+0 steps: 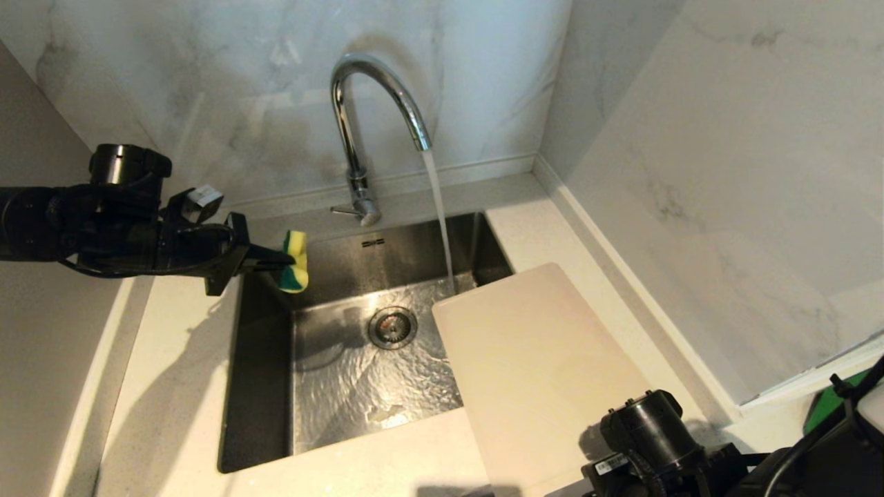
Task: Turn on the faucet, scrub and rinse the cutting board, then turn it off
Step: Put down the cutting board
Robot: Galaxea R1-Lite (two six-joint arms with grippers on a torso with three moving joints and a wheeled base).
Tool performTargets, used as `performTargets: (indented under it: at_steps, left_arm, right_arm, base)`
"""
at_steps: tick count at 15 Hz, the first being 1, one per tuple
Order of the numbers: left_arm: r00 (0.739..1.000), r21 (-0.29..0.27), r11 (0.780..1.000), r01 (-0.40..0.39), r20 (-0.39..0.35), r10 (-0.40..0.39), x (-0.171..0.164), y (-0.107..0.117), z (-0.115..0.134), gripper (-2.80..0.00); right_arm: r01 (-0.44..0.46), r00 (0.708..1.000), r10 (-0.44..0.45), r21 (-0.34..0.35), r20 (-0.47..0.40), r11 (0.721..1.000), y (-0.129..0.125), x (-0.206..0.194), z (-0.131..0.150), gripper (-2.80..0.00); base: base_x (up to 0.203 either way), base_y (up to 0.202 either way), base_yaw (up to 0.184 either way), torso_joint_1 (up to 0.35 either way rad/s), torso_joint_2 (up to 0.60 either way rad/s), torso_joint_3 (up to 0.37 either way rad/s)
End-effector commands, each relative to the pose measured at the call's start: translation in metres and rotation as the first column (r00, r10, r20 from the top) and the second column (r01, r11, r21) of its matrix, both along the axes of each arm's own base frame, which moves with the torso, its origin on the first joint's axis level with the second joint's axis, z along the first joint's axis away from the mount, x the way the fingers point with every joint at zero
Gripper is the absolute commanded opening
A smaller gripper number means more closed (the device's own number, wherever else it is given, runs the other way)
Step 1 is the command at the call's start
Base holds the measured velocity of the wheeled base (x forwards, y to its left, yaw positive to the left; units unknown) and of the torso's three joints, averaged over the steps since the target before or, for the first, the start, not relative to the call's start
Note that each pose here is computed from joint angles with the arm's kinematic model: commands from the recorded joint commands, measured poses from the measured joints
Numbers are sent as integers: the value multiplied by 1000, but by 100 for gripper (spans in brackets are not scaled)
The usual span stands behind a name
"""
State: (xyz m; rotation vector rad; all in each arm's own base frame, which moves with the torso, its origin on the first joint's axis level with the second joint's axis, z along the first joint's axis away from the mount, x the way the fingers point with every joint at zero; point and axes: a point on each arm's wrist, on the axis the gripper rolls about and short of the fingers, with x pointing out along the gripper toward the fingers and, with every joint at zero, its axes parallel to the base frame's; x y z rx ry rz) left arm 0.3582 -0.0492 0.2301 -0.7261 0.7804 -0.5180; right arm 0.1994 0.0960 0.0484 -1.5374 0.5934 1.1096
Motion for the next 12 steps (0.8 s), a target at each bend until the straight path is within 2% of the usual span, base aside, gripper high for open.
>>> performTargets:
  at_steps: [1,12]
  left_arm:
    - [1000,-3,1000,2,-10,-2,2,0,-3,-280]
    - [1000,0,1000,1,-22,-1,5,-1,-7,-280]
  right_arm:
    - [3,1000,-3,-5,-15,1000,1,2,-4,-280]
    - [65,993,-63,16,-95,998,3,4,-14,-280]
  base:
    - [0,0,0,0,0,0]
    - [0,0,0,0,0,0]
